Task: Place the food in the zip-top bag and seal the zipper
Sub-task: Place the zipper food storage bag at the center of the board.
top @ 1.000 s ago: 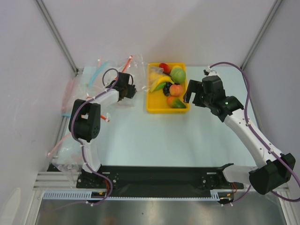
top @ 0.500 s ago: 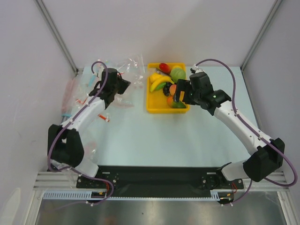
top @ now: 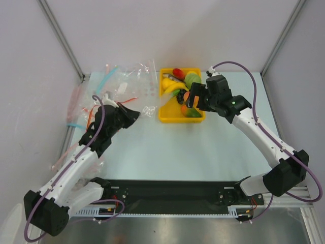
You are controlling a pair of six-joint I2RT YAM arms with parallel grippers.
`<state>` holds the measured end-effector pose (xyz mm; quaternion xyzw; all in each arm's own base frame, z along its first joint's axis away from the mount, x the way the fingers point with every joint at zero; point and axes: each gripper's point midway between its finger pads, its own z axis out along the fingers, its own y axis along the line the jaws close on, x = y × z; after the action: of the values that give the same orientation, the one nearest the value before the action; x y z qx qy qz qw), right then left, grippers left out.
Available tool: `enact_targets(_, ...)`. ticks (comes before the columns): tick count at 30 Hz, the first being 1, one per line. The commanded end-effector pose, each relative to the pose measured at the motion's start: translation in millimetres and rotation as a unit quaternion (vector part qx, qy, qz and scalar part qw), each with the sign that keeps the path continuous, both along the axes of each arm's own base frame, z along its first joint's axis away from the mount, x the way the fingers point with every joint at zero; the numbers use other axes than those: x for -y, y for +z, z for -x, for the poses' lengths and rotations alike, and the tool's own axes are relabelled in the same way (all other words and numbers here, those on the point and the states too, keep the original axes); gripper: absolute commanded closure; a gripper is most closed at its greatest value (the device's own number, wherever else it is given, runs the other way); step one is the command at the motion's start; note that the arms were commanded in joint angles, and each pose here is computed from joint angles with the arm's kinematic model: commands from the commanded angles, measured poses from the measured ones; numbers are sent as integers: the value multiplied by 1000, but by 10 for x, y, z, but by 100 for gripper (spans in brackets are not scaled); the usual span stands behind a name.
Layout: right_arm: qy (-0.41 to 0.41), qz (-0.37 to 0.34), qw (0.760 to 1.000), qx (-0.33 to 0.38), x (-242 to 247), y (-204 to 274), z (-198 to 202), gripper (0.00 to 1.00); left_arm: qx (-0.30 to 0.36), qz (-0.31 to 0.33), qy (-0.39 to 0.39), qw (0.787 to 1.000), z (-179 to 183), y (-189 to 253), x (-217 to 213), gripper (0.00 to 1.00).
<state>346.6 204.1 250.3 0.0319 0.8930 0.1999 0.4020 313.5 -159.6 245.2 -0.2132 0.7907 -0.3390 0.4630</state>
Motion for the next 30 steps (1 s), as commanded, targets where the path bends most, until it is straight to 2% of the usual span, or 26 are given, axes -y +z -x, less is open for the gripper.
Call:
enact_targets(1, 0, -8, 1000, 26, -19, 212, -59, 0, -32, 39, -59, 997, 361, -203, 279, 100)
enact_targets(7, 1, -26, 1000, 18, -72, 200, -41, 0, -48, 25, -110, 992, 736, -312, 538, 100)
enact_targets(13, -4, -35, 999, 14, -80, 203, -30, 0, -9, -6, -73, 997, 653, -107, 363, 99)
enact_targets(16, -10, -39, 999, 12, -74, 201, -33, 0, 4, -17, -85, 996, 633, 29, 391, 100)
enact_targets(17, -9, -40, 999, 11, -80, 209, -32, 0, -5, -18, -106, 994, 662, 8, 458, 97)
enact_targets(18, -9, -42, 999, 12, -85, 220, -39, 0, -7, -15, -119, 993, 678, 24, 506, 90)
enact_targets(19, -7, -43, 999, 11, -93, 224, -37, 0, -12, -10, -135, 991, 703, 5, 564, 76)
enact_targets(20, -7, -43, 999, 12, -93, 235, -38, 0, -27, -13, -148, 989, 722, -73, 606, 37)
enact_targets(21, -8, -42, 999, 12, -86, 235, -38, 0, -32, -20, -153, 987, 736, -67, 609, 20)
enact_targets(23, -11, -44, 999, 9, -80, 230, -28, 0, -52, -46, -144, 987, 761, -143, 523, 2)
enact_targets(28, 2, -47, 999, -14, -120, 115, 52, 0, -7, -109, -114, 987, 725, 163, 221, 0)
enact_targets(30, 48, -61, 997, -28, -257, 80, 142, 0, -15, -126, -104, 986, 755, 228, 91, 0)
